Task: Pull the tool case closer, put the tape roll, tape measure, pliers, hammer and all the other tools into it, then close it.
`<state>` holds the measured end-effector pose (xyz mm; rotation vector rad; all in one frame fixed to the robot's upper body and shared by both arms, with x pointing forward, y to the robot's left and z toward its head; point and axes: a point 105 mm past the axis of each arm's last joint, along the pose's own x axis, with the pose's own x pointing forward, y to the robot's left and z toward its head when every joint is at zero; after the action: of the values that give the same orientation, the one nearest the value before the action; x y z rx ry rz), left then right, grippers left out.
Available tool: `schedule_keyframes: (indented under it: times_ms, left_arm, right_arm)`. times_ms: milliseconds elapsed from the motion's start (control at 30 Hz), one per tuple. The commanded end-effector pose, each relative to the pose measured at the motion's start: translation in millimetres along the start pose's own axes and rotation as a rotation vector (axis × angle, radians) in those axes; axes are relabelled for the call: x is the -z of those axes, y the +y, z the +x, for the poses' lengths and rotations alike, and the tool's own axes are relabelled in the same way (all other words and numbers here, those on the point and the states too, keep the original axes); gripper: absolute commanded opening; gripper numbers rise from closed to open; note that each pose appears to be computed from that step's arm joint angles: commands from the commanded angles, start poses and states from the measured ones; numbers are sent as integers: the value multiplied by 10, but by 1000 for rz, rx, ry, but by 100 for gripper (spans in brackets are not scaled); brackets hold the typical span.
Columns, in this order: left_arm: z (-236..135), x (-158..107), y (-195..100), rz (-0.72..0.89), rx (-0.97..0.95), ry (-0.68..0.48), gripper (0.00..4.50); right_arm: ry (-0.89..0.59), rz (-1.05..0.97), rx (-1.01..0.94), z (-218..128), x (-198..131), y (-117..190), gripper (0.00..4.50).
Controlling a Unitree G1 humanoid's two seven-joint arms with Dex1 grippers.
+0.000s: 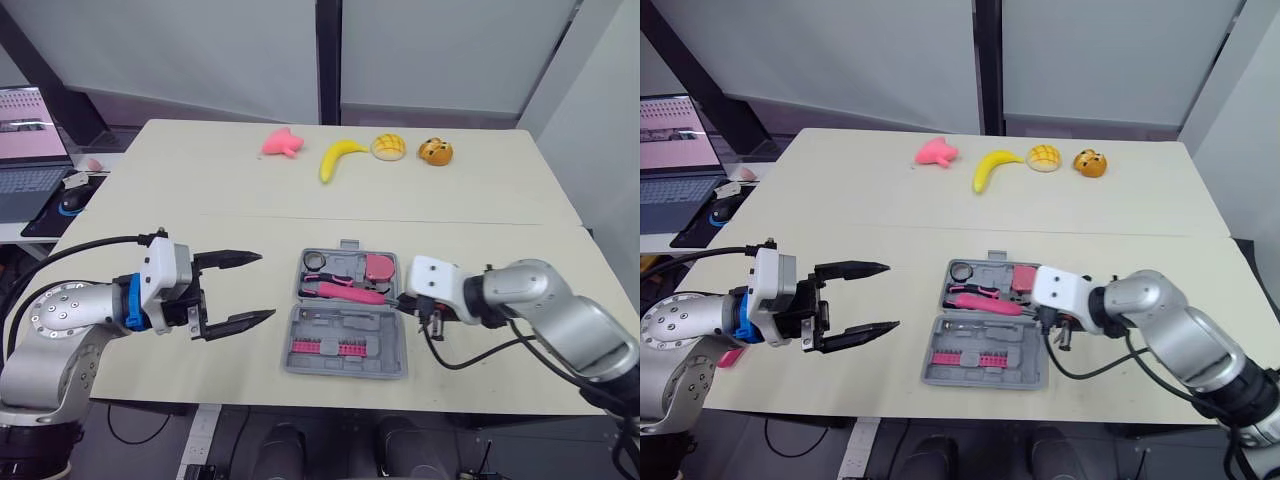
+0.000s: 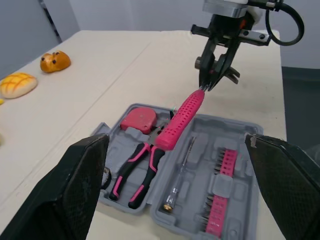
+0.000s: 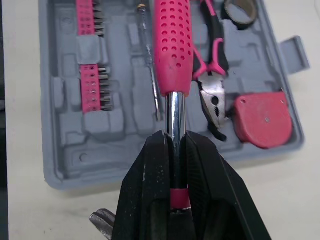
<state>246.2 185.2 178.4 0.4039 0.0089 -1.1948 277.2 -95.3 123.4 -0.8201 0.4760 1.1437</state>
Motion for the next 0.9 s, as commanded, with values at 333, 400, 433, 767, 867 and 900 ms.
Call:
schedule_keyframes:
  times_ms: [333,400,433,767,867,900]
  left_arm:
    - [-266,184,-154,65,242,109,450]
    - [-287,214,-140,60,254,118,450]
    - [-301,227,-134,60,261,123,450]
    - [-309,222,-75,71,304,131,450]
    - [-303,218,-85,72,308,130,450]
    - [-301,219,-88,73,309,131,450]
  right_arm:
    - [92,-127,-76,198,-165,168,21]
    - [107,-138,-81,244,-160,204,21]
    - [115,-143,-79,265,-158,212,21]
    - [125,-147,-35,421,-174,165,21]
    - [133,-148,-34,449,-141,165,21]
    - [135,-147,-34,456,-133,163,21]
